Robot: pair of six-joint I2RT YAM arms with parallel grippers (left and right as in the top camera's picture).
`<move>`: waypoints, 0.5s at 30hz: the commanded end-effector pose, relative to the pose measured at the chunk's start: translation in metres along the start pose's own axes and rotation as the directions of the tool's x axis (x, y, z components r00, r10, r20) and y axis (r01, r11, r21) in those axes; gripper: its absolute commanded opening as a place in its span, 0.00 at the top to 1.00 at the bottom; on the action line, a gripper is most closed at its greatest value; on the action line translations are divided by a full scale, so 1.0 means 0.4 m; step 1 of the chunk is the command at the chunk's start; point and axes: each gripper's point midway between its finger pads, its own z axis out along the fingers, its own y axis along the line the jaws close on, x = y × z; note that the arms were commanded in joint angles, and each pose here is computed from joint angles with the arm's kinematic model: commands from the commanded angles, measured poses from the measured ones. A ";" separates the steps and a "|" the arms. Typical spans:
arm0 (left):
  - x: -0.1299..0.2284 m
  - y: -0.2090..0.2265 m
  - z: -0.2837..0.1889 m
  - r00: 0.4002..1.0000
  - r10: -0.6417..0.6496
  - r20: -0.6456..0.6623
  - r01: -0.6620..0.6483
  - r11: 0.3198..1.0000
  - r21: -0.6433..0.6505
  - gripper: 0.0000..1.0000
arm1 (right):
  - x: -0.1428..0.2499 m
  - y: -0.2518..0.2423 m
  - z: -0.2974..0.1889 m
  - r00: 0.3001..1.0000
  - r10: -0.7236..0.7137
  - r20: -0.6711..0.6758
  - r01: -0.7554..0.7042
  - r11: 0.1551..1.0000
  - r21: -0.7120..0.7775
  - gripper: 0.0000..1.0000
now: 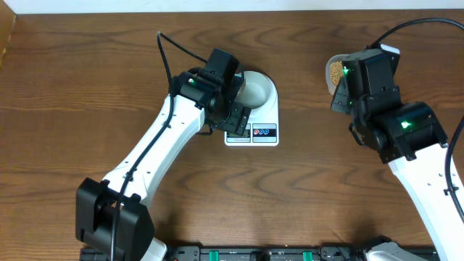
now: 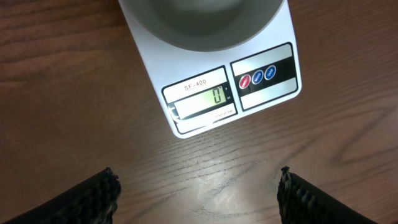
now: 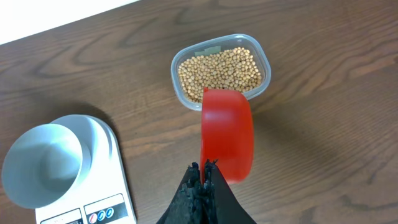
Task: Scoop item into bowl and weigh 50g on scale
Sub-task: 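Lift the left gripper off the scale and retract it beside the scale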
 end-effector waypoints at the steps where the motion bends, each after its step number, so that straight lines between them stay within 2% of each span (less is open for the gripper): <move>1: 0.001 -0.002 -0.012 1.000 0.022 0.012 -0.022 1.000 0.009 0.16 | -0.022 -0.015 -0.006 1.000 0.003 0.025 -0.004 1.000 0.023 0.99; 15: 0.001 -0.002 -0.012 1.000 0.022 0.012 -0.022 1.000 0.009 0.16 | -0.019 -0.011 -0.006 0.999 -0.030 0.018 0.030 0.999 0.014 0.99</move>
